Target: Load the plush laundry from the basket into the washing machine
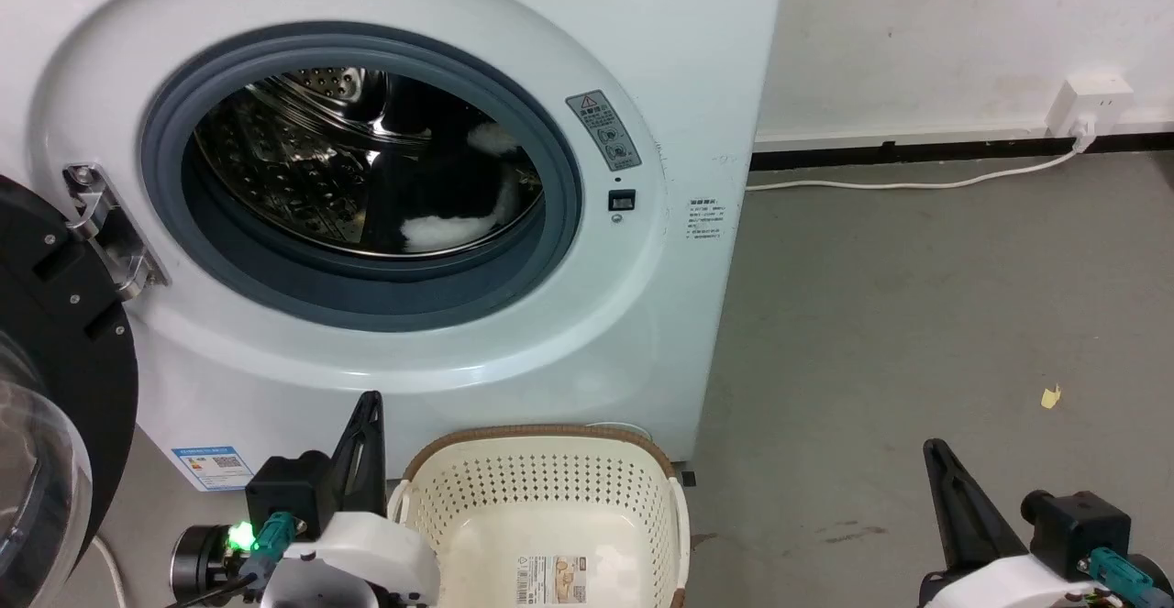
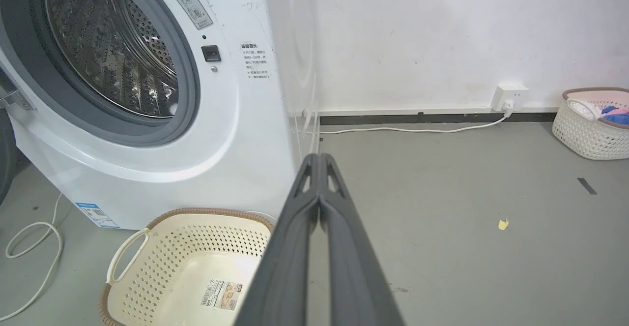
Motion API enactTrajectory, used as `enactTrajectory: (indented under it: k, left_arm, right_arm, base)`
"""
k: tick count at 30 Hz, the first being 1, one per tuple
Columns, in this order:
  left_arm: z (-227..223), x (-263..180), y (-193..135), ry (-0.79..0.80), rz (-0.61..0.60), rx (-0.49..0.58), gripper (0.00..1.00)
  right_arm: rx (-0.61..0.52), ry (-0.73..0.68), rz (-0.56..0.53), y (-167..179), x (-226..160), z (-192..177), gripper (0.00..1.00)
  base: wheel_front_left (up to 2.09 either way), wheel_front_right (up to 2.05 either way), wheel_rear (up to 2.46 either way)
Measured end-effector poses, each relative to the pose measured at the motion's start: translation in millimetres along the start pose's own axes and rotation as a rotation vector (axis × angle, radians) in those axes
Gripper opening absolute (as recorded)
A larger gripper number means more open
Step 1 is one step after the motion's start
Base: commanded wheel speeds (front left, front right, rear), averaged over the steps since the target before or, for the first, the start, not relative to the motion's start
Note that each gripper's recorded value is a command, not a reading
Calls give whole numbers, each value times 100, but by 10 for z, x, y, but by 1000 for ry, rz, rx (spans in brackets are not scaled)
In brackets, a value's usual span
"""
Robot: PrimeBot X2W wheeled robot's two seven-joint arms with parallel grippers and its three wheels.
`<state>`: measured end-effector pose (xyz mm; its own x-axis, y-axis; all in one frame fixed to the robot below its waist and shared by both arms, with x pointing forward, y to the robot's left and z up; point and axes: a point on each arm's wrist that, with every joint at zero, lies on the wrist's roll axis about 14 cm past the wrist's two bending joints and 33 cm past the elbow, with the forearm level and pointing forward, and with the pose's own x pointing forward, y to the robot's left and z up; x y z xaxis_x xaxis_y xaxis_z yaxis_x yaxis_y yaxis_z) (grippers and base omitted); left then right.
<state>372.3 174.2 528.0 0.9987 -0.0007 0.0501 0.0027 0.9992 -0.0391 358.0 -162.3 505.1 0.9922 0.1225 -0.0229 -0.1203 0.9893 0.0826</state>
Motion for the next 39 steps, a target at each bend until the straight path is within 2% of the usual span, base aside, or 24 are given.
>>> enactTrajectory:
  k: [39]
  left_arm:
    - [28, 30, 17, 30, 1, 62, 0]
  right_arm:
    - [-99, -1, 5, 11, 79, 128, 0]
  base:
    - [0, 0, 0]
